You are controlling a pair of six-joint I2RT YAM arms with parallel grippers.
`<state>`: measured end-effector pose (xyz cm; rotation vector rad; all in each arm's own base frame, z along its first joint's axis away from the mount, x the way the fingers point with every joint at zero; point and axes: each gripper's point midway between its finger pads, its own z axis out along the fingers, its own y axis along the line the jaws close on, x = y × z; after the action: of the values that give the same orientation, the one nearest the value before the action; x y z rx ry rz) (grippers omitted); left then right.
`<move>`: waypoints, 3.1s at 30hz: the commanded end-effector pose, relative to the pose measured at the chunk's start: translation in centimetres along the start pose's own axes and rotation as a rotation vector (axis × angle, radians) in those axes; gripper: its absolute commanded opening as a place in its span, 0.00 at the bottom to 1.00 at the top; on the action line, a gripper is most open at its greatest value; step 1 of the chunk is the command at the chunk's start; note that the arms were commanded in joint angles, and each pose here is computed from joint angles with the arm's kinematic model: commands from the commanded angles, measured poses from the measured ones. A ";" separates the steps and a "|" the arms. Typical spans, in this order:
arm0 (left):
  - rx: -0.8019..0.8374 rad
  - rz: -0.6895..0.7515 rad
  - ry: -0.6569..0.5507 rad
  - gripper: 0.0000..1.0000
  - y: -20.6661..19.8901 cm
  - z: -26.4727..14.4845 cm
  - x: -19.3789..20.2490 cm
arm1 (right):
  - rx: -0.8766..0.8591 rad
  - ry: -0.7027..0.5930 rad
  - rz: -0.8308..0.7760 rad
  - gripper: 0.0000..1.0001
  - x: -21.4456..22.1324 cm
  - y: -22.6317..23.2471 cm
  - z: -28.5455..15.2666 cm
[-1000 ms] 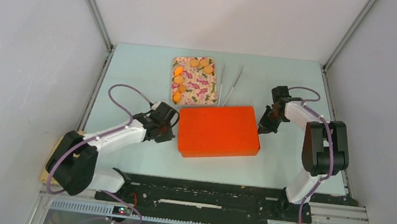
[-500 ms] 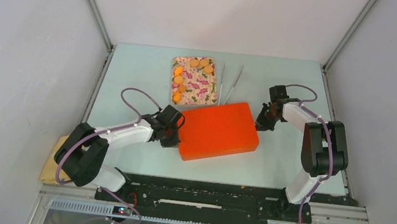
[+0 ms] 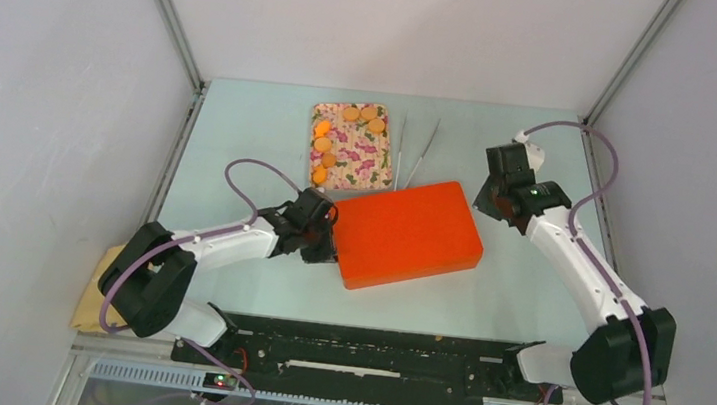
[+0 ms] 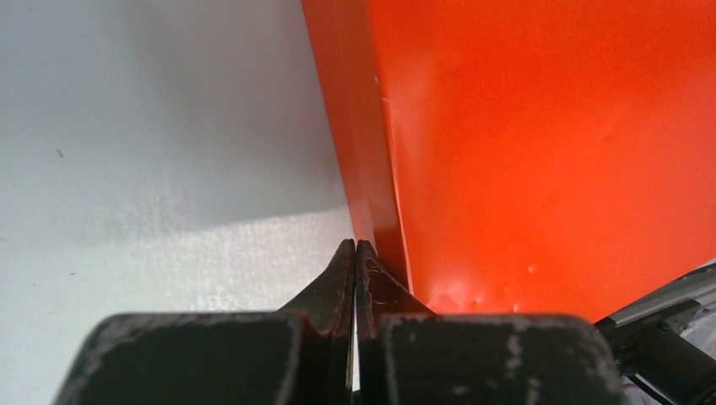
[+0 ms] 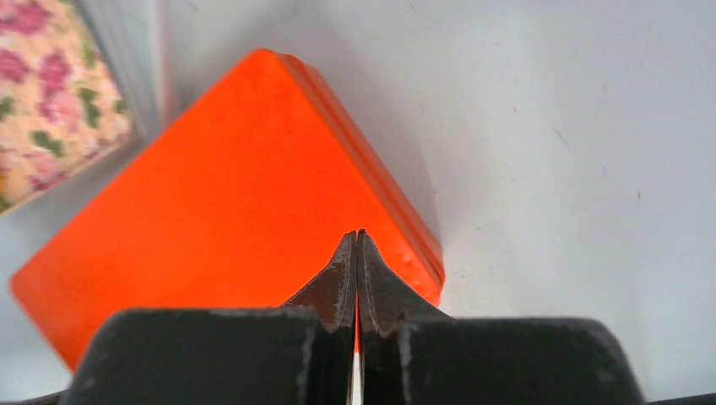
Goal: Pack the cookies
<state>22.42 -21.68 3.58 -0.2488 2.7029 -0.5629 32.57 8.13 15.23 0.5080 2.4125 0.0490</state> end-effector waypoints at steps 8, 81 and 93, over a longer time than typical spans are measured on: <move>0.129 0.022 -0.051 0.00 -4.3 -0.8 -2.4 | 0.059 0.105 -0.093 0.00 3.3 -0.2 0.8; 0.153 0.104 -0.196 0.00 -6.4 2.2 -12.4 | -0.403 0.506 0.122 0.00 4.3 5.8 8.6; 0.087 0.128 -0.208 0.00 -4.9 1.3 -12.3 | 0.024 0.121 0.149 0.00 -3.6 -2.0 7.8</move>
<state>34.14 -21.24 5.25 -0.1704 2.5599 -0.4517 38.28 6.57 5.42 0.6965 2.6779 0.3122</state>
